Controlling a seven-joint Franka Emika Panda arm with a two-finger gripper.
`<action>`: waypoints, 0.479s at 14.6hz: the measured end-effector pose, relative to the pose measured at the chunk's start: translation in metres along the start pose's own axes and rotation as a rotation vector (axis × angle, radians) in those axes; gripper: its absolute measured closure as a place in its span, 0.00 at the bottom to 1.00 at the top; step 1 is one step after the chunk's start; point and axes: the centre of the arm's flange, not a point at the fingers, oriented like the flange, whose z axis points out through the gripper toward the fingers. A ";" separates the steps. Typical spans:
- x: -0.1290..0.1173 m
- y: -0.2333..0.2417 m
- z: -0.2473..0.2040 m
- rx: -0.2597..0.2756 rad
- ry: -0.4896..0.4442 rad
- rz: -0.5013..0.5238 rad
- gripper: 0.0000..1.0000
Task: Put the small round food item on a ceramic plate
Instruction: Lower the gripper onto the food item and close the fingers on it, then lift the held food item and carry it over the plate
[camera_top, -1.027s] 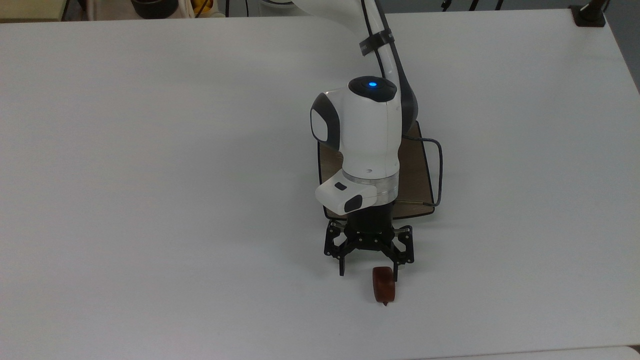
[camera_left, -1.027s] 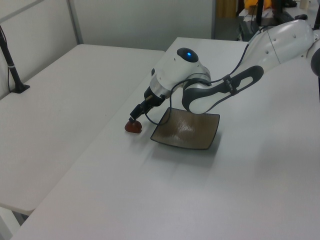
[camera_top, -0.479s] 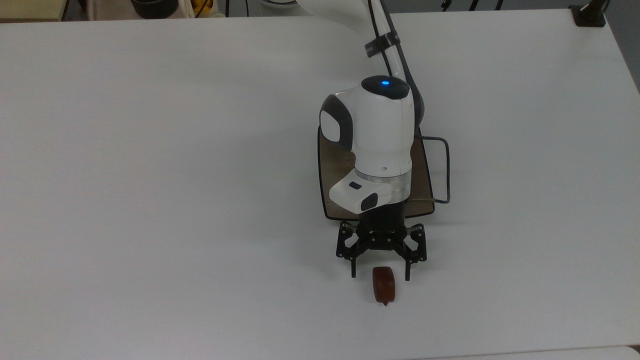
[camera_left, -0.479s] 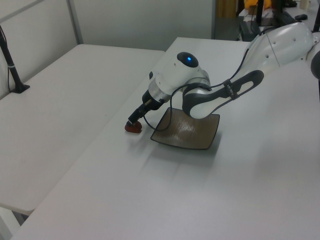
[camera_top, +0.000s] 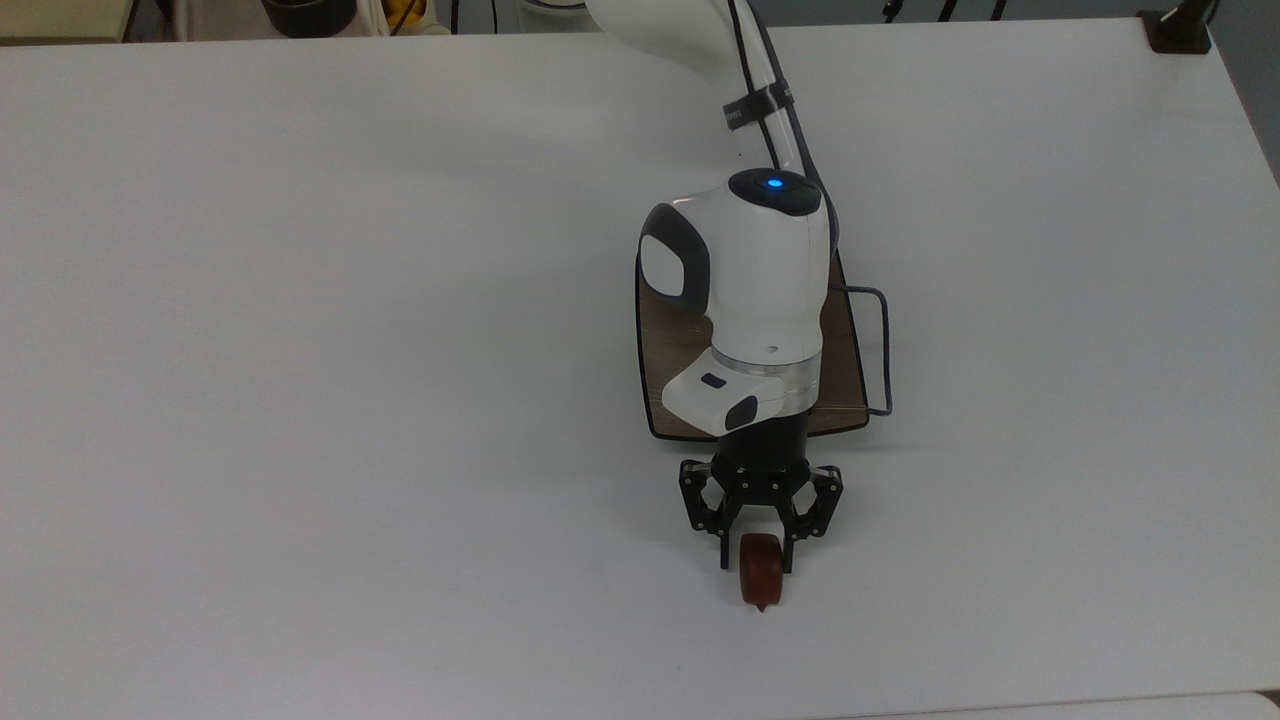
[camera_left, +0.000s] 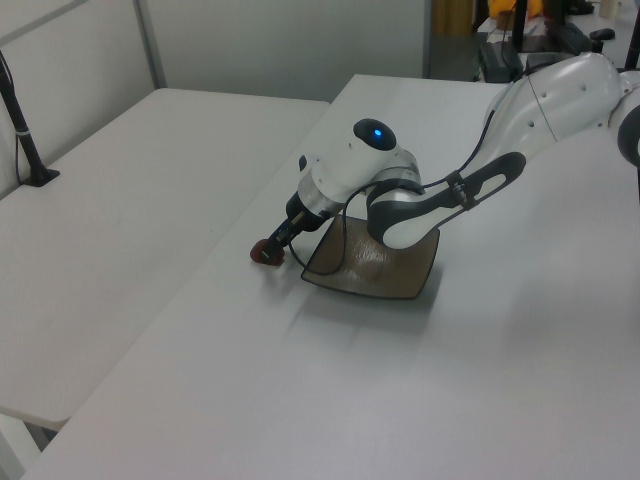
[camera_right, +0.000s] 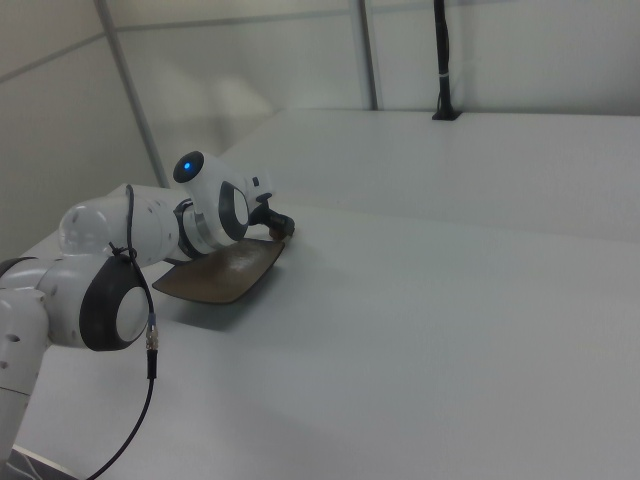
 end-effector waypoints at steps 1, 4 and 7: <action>0.001 0.000 -0.001 0.001 0.002 0.000 0.51; 0.004 -0.001 -0.003 0.004 0.011 0.002 0.75; 0.016 -0.015 -0.022 0.026 0.043 -0.008 0.88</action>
